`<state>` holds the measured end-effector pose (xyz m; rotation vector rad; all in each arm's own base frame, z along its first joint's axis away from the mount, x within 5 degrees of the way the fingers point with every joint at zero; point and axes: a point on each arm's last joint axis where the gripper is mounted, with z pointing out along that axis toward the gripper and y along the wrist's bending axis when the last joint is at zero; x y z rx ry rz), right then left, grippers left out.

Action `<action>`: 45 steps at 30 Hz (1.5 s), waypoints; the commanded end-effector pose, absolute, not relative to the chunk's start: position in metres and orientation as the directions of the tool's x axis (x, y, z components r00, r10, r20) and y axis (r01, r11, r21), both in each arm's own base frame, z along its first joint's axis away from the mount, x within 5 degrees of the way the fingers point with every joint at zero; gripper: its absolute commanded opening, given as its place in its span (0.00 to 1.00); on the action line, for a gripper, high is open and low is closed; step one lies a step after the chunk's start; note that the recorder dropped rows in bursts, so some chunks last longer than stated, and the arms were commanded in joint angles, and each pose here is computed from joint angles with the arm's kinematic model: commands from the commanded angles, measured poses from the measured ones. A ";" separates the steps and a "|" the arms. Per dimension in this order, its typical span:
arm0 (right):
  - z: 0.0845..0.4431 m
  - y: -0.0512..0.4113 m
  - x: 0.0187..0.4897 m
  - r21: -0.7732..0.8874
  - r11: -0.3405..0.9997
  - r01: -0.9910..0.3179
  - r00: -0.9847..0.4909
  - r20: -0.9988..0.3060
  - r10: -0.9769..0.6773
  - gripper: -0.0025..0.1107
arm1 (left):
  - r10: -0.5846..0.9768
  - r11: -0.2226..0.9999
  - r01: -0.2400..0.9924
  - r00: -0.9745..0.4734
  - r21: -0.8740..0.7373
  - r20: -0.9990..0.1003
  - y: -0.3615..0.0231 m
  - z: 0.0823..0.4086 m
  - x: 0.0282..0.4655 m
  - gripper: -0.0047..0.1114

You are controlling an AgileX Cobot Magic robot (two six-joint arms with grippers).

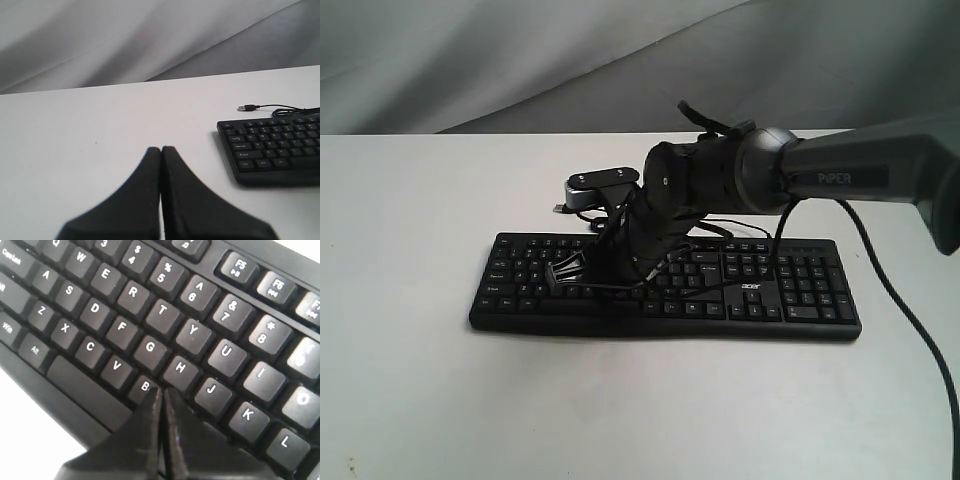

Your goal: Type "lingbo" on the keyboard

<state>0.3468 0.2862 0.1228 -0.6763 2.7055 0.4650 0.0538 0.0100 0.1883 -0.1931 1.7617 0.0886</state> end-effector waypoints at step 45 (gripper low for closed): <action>0.130 0.305 0.365 0.282 0.793 -0.541 -0.798 -0.471 -0.377 0.02 | -0.093 0.982 -0.180 -0.183 -0.059 -0.979 0.010 0.187 0.054 0.04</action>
